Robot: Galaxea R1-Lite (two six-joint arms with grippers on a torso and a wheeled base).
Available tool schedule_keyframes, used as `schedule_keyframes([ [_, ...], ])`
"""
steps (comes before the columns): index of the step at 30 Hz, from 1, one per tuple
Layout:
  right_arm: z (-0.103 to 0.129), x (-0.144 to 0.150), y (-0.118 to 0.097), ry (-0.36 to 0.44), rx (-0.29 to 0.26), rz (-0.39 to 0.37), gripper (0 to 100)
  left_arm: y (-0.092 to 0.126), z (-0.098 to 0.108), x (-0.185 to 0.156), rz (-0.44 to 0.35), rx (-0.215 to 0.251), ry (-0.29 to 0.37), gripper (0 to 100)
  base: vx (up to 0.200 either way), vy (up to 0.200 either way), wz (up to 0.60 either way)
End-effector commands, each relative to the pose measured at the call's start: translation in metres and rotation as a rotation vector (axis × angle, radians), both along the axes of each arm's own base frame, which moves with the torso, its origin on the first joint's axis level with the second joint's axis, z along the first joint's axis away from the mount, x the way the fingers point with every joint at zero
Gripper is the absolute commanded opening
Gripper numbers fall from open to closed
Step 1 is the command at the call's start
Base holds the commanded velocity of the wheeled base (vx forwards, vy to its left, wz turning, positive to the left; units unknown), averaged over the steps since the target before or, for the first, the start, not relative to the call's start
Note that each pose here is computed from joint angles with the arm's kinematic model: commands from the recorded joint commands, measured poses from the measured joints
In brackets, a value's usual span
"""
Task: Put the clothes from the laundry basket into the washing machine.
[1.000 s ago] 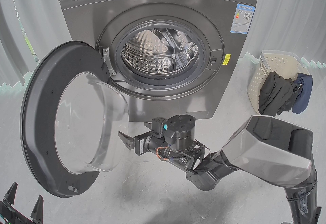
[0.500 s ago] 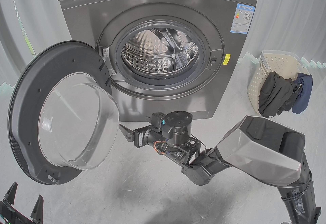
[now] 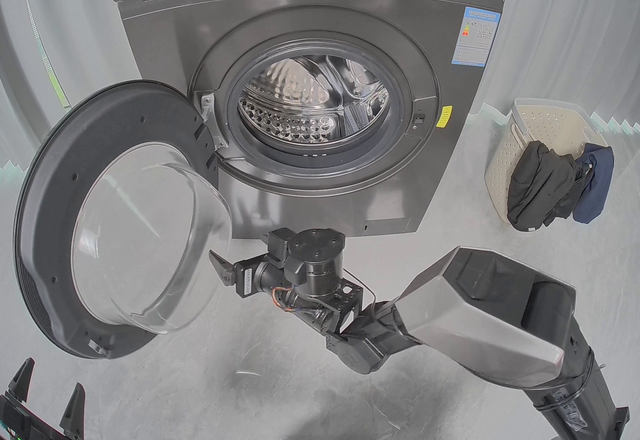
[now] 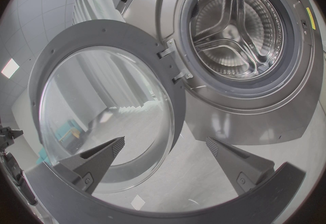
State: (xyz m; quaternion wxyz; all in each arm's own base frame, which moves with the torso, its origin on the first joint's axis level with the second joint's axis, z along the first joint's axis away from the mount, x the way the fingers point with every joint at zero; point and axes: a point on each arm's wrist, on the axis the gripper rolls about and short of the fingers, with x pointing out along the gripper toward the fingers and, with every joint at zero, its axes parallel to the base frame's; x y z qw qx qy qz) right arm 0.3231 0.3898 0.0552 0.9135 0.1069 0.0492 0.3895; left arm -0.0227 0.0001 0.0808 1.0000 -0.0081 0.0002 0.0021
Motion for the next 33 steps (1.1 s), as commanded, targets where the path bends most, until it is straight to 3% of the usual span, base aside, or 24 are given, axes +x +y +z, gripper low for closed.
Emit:
schedule_keyframes([
  [1,-0.010,-0.005,0.013,-0.001,0.006,0.018,100,0.000,-0.005,0.000,0.000,-0.001,0.001,100,0.000,0.000,0.00],
  [7,0.017,0.006,-0.004,-0.032,0.055,-0.021,100,0.000,-0.005,0.000,0.000,-0.001,0.001,100,0.000,0.000,0.00],
  [14,0.032,0.012,-0.033,-0.036,0.034,-0.069,100,0.000,-0.005,0.000,0.000,-0.001,0.001,100,0.000,0.000,0.00],
  [18,0.059,0.013,-0.080,-0.043,0.008,-0.143,100,0.000,-0.005,0.000,0.000,-0.001,0.001,100,0.000,0.000,0.00],
  [21,0.078,0.002,-0.133,-0.050,-0.013,-0.218,100,0.000,-0.005,0.000,0.000,-0.001,0.001,100,0.000,0.000,0.00],
  [23,0.082,-0.002,-0.142,-0.060,-0.019,-0.229,100,0.000,-0.005,0.000,0.000,-0.001,0.001,100,0.000,0.000,0.00],
  [24,0.098,-0.022,-0.181,-0.087,-0.033,-0.282,100,0.000,-0.005,0.000,0.000,-0.001,0.001,100,0.000,0.000,0.00],
  [25,0.099,-0.023,-0.184,-0.088,-0.034,-0.287,100,0.000,-0.005,0.000,0.000,-0.001,0.001,100,0.000,0.000,0.00],
  [27,0.111,-0.057,-0.230,-0.089,-0.055,-0.345,100,0.000,-0.005,0.000,0.000,-0.001,0.001,100,0.000,0.000,0.00],
  [28,0.112,-0.060,-0.234,-0.090,-0.057,-0.351,100,0.000,-0.005,0.000,0.000,-0.001,0.001,100,0.000,0.000,0.00],
  [29,0.117,-0.078,-0.255,-0.094,-0.066,-0.383,100,0.000,-0.005,0.000,0.000,-0.001,0.001,100,0.000,0.000,0.00],
  [31,0.122,-0.095,-0.281,-0.110,-0.075,-0.433,100,0.000,-0.005,0.000,0.000,-0.001,0.001,100,0.000,0.000,0.00],
  [32,0.122,-0.096,-0.282,-0.112,-0.075,-0.436,100,0.000,-0.005,0.000,0.000,-0.001,0.001,100,0.000,0.000,0.00],
  [33,0.126,-0.114,-0.301,-0.126,-0.070,-0.474,100,0.000,-0.005,0.000,0.000,-0.001,0.001,100,0.000,0.000,0.00],
])
